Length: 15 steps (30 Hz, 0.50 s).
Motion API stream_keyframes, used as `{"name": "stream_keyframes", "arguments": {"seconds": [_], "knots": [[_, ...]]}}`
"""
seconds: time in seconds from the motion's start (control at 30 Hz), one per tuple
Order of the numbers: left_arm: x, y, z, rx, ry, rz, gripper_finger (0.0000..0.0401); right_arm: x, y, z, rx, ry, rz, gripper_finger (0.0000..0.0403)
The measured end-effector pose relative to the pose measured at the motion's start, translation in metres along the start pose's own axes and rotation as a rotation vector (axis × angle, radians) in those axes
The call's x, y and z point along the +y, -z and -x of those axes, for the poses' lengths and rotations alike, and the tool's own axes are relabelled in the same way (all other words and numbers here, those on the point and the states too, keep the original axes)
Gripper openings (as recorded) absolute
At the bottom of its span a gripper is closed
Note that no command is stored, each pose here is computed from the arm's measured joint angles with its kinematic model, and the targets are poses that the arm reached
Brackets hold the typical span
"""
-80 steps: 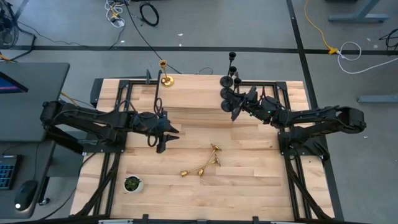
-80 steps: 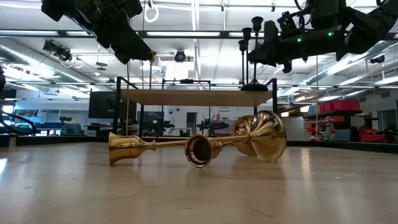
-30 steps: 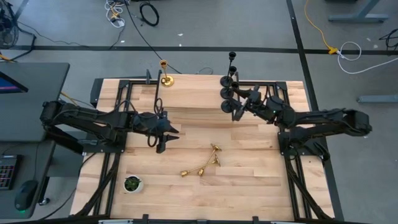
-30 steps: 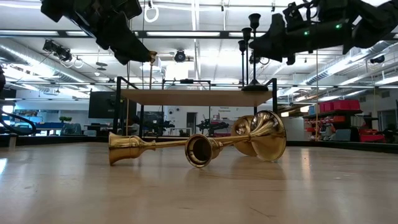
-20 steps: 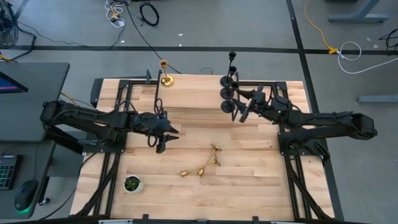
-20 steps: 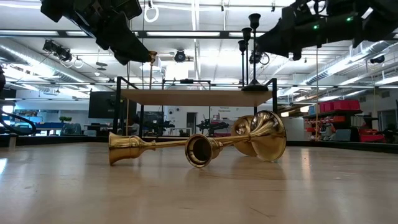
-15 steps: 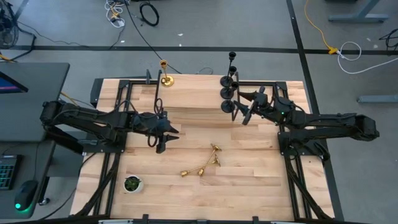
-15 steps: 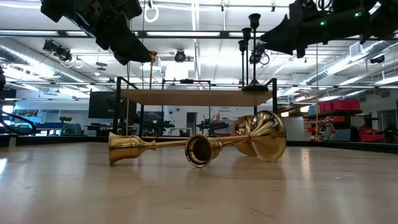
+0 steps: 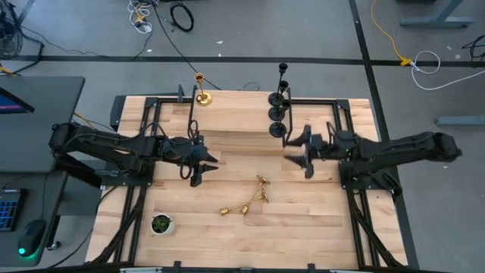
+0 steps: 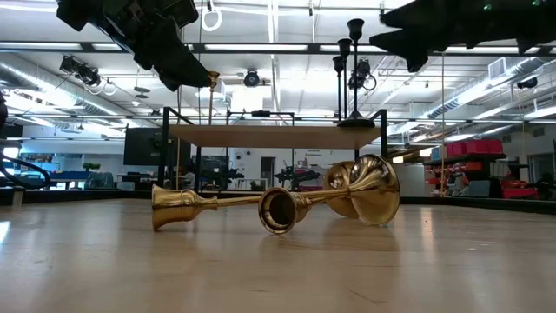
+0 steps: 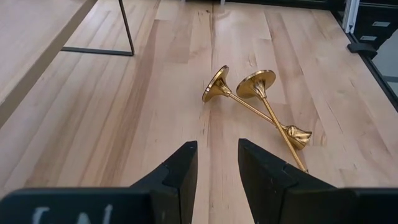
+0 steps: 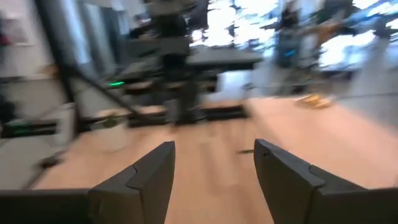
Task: Pick & Place candle stick holders
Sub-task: Put the left gold candle holder on the shelf aligned with the other gold candle holder
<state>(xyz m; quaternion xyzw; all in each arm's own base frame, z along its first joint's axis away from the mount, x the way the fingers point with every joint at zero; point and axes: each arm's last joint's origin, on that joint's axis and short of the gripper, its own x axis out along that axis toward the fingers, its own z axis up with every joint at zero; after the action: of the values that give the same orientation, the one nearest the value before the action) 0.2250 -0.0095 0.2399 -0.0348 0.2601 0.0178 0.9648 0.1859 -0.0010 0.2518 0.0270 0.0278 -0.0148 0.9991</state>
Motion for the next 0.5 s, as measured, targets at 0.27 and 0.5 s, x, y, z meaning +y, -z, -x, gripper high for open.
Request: {"name": "stream_keyframes", "arguments": {"seconds": [0.27,0.5], "knots": [[0.0,0.0,0.0,0.0,0.0,-0.008,0.0117,0.059,0.022,-0.015,0.073,-0.175,0.002,0.022],[0.0,0.0,0.0,0.0,0.0,-0.009,0.0117,0.103,0.023,-0.042,0.165,-0.142,0.133,0.022]]}}
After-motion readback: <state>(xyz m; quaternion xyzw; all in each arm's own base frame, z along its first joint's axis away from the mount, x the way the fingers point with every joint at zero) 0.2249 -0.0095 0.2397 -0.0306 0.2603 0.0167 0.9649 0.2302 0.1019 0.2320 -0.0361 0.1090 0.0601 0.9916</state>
